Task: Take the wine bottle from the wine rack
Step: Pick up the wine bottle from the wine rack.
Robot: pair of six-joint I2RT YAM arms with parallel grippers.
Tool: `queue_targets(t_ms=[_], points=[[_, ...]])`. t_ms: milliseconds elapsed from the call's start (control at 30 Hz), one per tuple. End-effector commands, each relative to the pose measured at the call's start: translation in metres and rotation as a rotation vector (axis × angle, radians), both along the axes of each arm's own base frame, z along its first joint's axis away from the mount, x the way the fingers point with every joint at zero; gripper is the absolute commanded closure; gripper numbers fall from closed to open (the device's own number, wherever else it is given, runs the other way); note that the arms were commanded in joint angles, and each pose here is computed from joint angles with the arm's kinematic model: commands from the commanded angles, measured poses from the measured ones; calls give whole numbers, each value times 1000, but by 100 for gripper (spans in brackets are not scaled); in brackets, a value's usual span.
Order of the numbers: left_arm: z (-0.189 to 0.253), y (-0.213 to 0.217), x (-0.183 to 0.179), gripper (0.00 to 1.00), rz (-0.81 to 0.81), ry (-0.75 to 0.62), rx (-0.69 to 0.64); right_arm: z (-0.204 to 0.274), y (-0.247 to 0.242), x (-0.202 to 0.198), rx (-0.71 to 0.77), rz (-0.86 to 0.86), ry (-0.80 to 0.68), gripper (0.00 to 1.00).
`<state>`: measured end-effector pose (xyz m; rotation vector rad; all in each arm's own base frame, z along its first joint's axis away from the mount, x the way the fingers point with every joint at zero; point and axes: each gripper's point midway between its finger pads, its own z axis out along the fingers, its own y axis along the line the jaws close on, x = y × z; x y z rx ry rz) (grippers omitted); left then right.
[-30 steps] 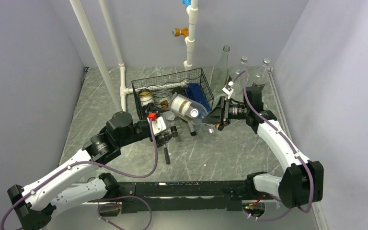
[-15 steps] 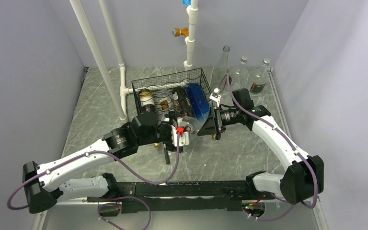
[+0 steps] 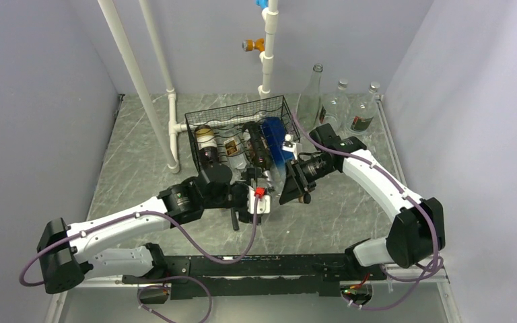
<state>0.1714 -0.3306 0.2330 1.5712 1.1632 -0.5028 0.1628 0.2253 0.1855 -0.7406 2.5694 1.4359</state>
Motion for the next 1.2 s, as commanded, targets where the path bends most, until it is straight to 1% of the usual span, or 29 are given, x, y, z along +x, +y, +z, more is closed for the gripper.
queue_targets(t_ms=[0, 133, 367, 533, 733, 900, 1033, 1167], points=[[2, -17, -15, 1, -60, 61, -79, 37, 11, 1, 115, 127, -171, 100], [-5, -25, -16, 0, -46, 91, -114, 35, 9, 1, 76, 130, -196, 100], [-12, -32, -19, 0, -28, 134, -129, 31, 9, -10, 32, 167, -200, 100], [-26, -37, -28, 1, -26, 203, -146, 25, 4, -10, -44, 187, -225, 100], [-40, -45, -35, 0, -9, 242, -183, 19, -4, -6, -124, 189, -244, 100], [-51, -53, -31, 1, 47, 233, -200, 13, -9, -5, -170, 198, -226, 100], [-60, -62, -26, 1, 95, 199, -186, 8, -12, -6, -203, 208, -208, 100], [-71, -68, -22, 1, 139, 195, -183, 10, -12, -6, -207, 213, -222, 100]])
